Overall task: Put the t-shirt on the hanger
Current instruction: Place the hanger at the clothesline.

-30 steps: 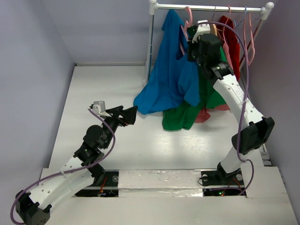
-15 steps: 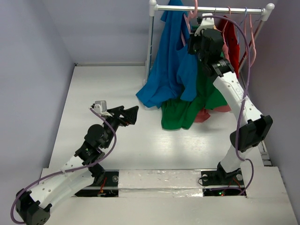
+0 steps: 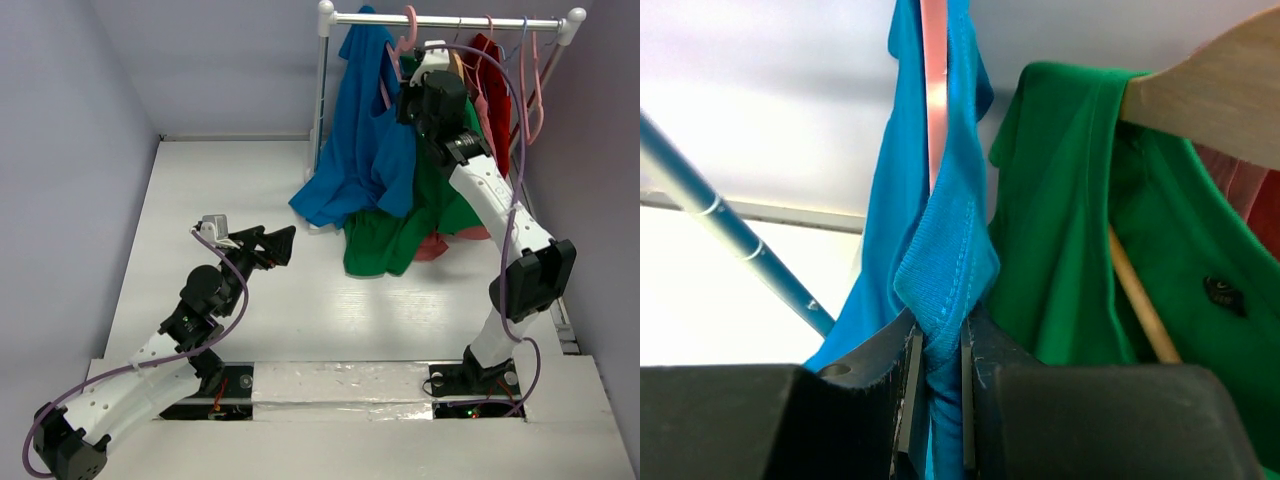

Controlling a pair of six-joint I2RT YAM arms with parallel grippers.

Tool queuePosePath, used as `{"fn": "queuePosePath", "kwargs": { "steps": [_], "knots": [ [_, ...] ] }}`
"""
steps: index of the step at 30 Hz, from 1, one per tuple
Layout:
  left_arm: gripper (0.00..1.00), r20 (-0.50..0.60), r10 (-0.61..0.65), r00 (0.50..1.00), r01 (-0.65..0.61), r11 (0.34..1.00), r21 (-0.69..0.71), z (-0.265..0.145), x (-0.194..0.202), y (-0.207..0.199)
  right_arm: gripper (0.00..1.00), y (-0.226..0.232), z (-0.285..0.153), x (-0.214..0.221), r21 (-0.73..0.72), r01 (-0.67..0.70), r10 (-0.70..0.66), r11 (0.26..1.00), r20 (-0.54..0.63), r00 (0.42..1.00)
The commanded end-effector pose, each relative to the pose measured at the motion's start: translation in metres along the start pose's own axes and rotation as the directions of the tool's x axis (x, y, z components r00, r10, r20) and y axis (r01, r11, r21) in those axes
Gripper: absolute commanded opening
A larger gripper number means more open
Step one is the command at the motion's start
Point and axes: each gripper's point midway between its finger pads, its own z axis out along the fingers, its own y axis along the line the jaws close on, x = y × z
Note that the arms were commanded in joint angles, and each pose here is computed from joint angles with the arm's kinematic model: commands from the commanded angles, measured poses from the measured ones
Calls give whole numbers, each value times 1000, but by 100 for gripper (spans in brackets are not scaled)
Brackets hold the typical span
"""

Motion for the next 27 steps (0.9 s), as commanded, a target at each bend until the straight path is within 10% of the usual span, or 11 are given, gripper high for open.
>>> {"fn": "queuePosePath", "kwargs": {
  "steps": [1, 20, 27],
  "knots": [
    [99, 49, -9, 999, 8, 1000, 29, 0, -12, -6, 0, -5, -20, -43, -8, -50, 51, 999, 143, 988],
    [99, 62, -26, 998, 24, 999, 30, -2, -16, -7, 100, -19, -113, -76, -34, -127, 132, 991, 262, 956],
    [99, 82, -56, 995, 53, 998, 42, -4, -23, -11, 100, -32, -191, -86, -91, -199, 219, 976, 423, 879]
  ]
}}
